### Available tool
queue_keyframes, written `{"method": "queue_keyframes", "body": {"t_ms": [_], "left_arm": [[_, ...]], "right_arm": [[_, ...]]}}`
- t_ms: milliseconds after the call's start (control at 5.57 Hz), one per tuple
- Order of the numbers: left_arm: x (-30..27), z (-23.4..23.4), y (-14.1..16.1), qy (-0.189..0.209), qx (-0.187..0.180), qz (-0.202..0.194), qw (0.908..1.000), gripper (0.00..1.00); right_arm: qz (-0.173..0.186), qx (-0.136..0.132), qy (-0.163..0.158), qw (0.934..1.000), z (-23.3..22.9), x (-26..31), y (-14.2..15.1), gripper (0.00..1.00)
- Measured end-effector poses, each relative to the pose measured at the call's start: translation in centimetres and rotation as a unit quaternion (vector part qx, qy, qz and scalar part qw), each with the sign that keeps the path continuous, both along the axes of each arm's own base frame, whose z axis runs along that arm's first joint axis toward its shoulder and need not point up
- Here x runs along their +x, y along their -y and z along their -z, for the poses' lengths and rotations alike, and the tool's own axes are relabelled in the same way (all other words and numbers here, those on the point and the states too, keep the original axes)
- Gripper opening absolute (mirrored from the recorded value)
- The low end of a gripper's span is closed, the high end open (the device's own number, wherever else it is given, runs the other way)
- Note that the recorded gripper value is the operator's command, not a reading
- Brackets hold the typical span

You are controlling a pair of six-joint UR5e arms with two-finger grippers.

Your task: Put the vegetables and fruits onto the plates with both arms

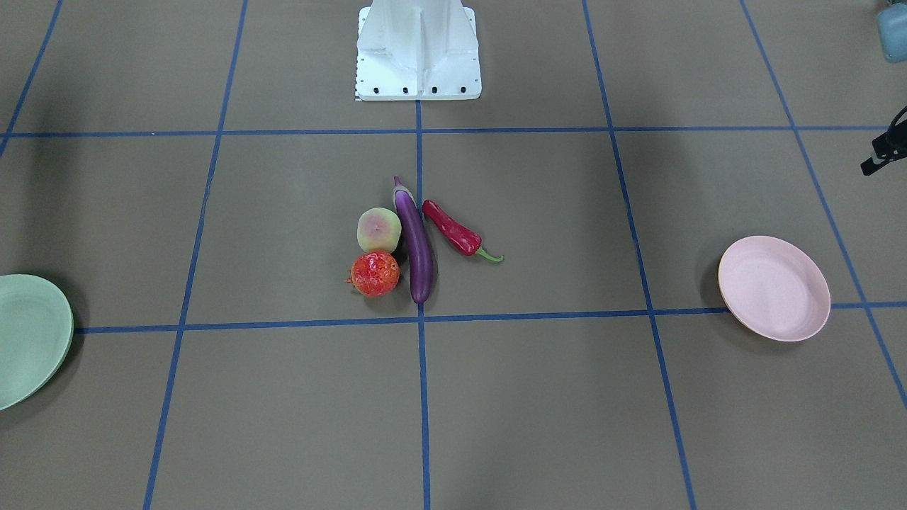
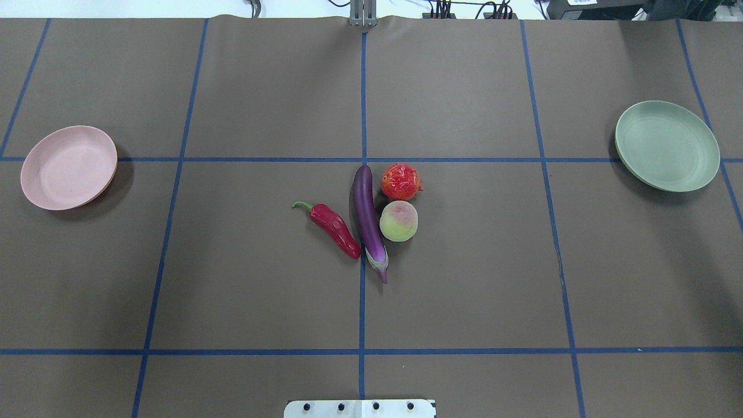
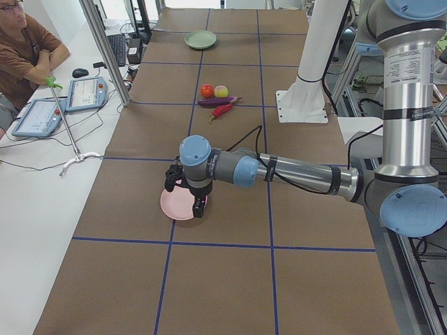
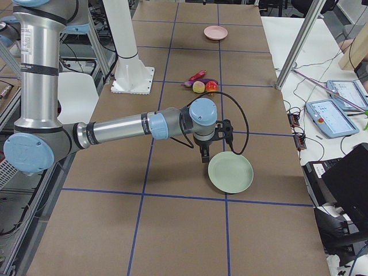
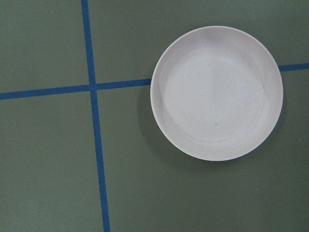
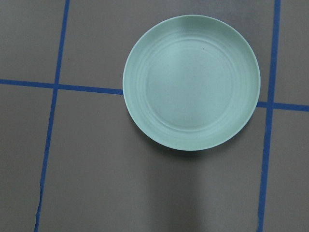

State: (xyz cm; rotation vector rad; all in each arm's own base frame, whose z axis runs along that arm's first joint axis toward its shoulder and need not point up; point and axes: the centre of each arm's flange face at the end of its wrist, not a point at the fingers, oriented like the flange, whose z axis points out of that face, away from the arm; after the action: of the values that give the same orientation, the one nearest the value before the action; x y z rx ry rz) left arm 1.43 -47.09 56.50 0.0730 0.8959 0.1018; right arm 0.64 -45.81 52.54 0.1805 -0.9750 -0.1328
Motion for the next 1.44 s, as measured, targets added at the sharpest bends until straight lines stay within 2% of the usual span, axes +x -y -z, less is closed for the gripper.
{"method": "queue_keyframes", "body": {"t_ms": [179,359,538,897,1077,1436], "left_arm": [[0.1,0.6,0.4,-0.003,0.005,-0.001,1.0000,1.00],[0.2,1.3,1.0,-0.005,0.012,-0.001,0.9999,1.00],[0.3,2.0,1.4,-0.007,0.014,0.002,0.9999,1.00],[0.8,3.2,1.8,-0.016,0.010,0.022,0.9996,1.00],[2.0,3.6,1.9,-0.020,0.006,0.026,0.9995,1.00],[4.7,4.1,1.8,-0.025,0.001,0.022,0.9994,1.00]], "right_arm": [[0.021,0.007,0.015,0.9996,1.1,-3.5,0.3,1.00],[0.025,-0.028,0.033,0.9988,3.4,-8.2,1.1,1.00],[0.007,-0.068,0.035,0.9970,7.8,-14.3,2.8,1.00],[-0.048,-0.117,0.026,0.9917,17.3,-28.0,4.3,1.00],[-0.075,-0.142,0.032,0.9865,21.4,-33.8,4.5,1.00],[-0.141,-0.168,0.029,0.9753,26.9,-43.3,6.7,0.98]]}}
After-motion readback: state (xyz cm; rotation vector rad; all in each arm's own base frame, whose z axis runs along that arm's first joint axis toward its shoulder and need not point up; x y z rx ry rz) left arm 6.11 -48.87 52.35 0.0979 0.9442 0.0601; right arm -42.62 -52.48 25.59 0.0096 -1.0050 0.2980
